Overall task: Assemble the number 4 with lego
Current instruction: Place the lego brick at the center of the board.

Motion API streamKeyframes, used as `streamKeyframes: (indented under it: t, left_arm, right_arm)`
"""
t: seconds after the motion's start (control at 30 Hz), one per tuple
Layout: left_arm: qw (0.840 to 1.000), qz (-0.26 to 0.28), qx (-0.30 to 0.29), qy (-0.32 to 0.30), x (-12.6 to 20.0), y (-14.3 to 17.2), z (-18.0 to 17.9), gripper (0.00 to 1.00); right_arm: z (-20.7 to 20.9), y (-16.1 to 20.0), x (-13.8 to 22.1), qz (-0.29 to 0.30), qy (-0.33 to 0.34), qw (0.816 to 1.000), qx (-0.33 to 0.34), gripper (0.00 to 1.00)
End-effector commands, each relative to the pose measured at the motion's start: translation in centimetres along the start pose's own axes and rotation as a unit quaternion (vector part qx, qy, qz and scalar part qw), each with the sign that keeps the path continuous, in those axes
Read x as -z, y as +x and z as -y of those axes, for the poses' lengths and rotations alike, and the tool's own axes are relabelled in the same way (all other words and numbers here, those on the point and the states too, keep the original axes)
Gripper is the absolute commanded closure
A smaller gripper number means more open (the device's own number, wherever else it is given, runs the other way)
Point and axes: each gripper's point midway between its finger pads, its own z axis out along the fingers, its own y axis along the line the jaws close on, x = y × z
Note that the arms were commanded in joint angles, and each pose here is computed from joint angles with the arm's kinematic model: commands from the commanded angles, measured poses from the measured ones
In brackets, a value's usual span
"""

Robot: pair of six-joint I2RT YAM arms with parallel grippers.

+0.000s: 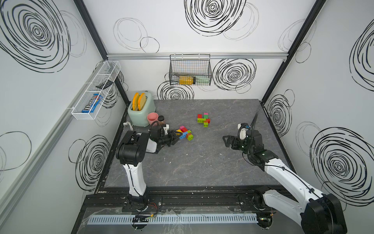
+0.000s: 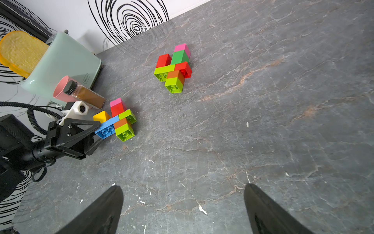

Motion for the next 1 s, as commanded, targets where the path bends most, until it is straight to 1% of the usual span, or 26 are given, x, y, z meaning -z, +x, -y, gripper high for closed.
streamKeyframes:
  t: [0.0,0.17,0.37,0.4,0.5,0.57,0.63,0.7,0.8,0.87,0.93,0.97]
  left_arm:
    - [1.000,0.024,-0.013,0.008,0.2,-1.2,0.5,0.53]
    - [0.997,0.062,-0.028,-0.044,0.4,-2.4,-0.3,0.50]
    - [0.991,0.078,-0.057,-0.087,0.2,-3.5,-0.4,0.46]
    - [0.990,0.077,-0.058,-0.106,0.2,-3.4,-1.0,0.45]
    - [0.979,0.086,-0.088,-0.163,0.4,-3.7,-1.8,0.42]
    - [0.965,0.099,-0.120,-0.211,1.0,-3.8,-1.9,0.38]
    - [0.944,0.115,-0.163,-0.262,1.6,-4.0,-1.6,0.33]
    - [0.925,0.127,-0.199,-0.297,2.1,-3.9,-0.9,0.29]
    - [0.891,0.142,-0.253,-0.349,2.5,-3.4,0.6,0.26]
    - [0.868,0.147,-0.291,-0.376,2.3,-2.4,1.8,0.25]
    - [0.856,0.142,-0.314,-0.386,1.6,-0.8,2.4,0.25]
    - [0.853,0.136,-0.321,-0.388,1.2,0.0,2.4,0.24]
  right_arm:
    - [-0.1,-0.6,0.0,0.003,0.004,1.000,0.006,0.03]
    - [0.1,-0.7,-0.2,0.003,0.007,1.000,0.006,0.03]
    - [0.1,-0.7,-0.8,-0.006,0.008,1.000,0.011,0.03]
    - [0.1,-0.7,-0.9,-0.006,0.008,1.000,0.012,0.03]
    - [0.0,-0.8,-1.0,-0.005,0.004,1.000,0.014,0.03]
    - [0.0,-0.8,-0.9,-0.005,0.005,1.000,0.014,0.03]
    - [0.0,-0.8,-0.9,-0.004,0.006,1.000,0.015,0.03]
    - [0.1,-0.8,-0.8,-0.004,0.006,1.000,0.015,0.03]
    - [0.1,-0.8,-0.8,-0.003,0.005,1.000,0.015,0.03]
    - [0.0,-0.8,-0.9,-0.003,0.004,1.000,0.015,0.03]
    - [0.1,-0.8,-0.9,-0.002,0.005,1.000,0.015,0.03]
    - [0.1,-0.8,-0.9,-0.002,0.005,1.000,0.015,0.03]
